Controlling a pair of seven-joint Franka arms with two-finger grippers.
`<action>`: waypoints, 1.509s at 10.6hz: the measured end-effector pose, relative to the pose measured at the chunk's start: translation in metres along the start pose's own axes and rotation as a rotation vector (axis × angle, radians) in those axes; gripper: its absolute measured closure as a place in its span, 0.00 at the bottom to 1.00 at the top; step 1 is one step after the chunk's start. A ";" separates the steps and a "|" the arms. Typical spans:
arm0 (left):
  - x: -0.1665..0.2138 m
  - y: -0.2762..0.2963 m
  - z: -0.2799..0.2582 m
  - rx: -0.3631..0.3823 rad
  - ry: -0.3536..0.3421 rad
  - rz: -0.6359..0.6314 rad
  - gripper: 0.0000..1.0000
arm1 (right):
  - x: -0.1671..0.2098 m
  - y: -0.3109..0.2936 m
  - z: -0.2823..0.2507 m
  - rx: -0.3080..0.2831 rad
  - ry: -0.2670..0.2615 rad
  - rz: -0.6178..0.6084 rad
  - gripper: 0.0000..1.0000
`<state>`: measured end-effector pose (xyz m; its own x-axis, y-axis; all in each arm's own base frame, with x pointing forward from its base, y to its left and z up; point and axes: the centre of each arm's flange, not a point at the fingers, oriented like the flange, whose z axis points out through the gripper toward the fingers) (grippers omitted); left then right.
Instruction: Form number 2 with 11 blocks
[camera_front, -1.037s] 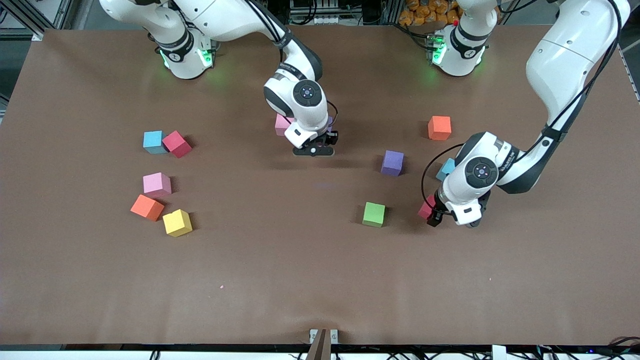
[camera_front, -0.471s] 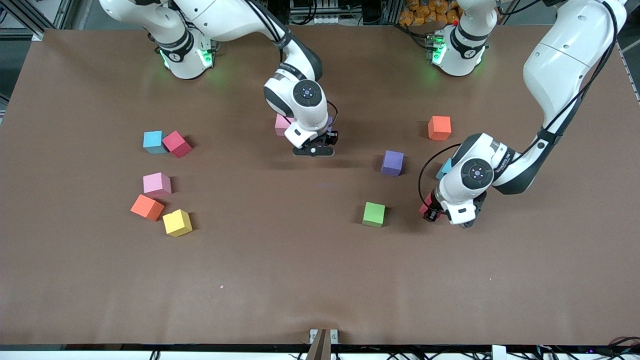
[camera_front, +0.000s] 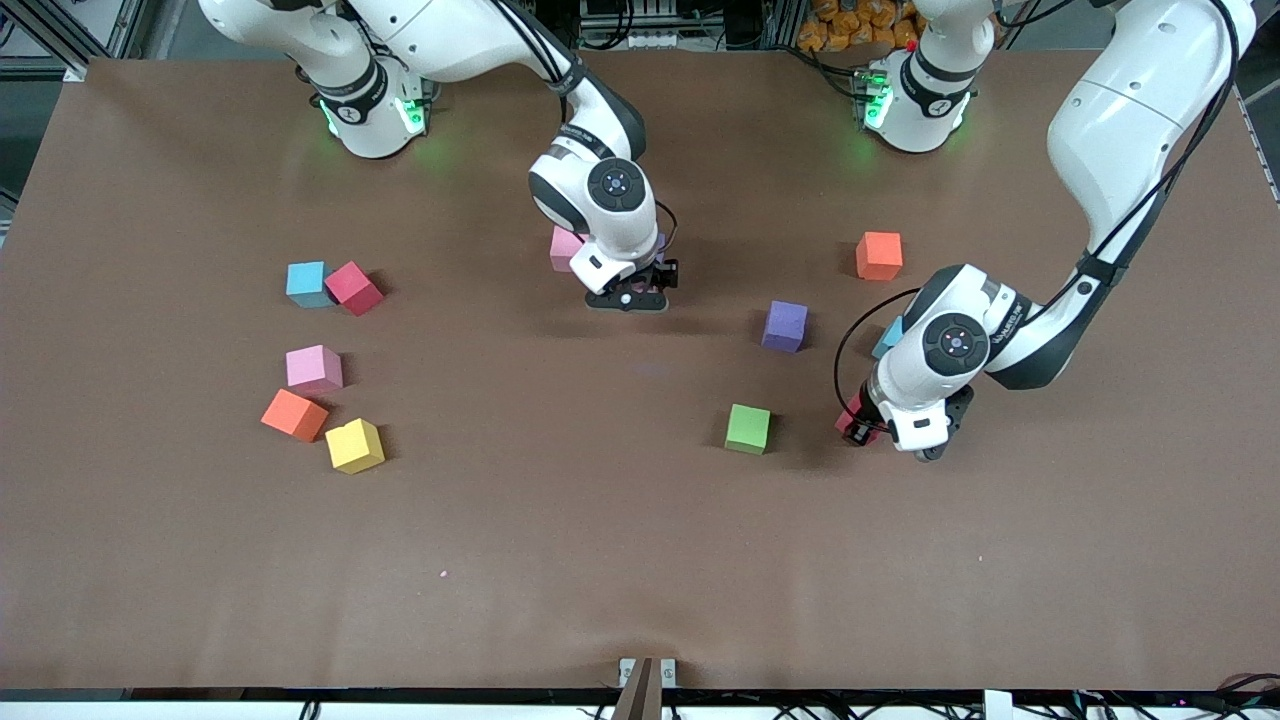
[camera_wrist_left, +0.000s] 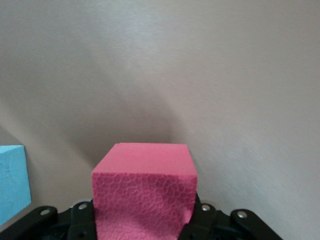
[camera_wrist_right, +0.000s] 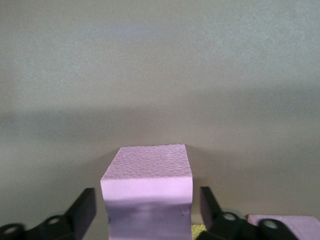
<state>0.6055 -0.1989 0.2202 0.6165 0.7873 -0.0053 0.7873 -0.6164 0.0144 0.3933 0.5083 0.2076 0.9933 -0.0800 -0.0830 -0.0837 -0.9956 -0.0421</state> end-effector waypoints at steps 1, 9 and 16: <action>-0.007 0.007 -0.012 -0.022 0.001 0.044 0.41 | 0.002 0.000 -0.002 0.004 0.002 0.003 0.00; -0.112 0.057 -0.063 -0.124 0.015 0.357 0.41 | 0.147 0.153 -0.124 0.032 -0.019 -0.132 0.00; -0.291 0.063 -0.024 -0.086 -0.035 0.614 0.41 | 0.239 0.344 -0.104 -0.099 0.008 -0.456 0.00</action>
<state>0.4756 -0.4670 0.2470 0.9579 0.2872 -0.0035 0.2859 -0.9524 0.1062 0.6104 0.1417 0.2773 0.9274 0.3673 -0.0706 0.3696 -0.9289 0.0226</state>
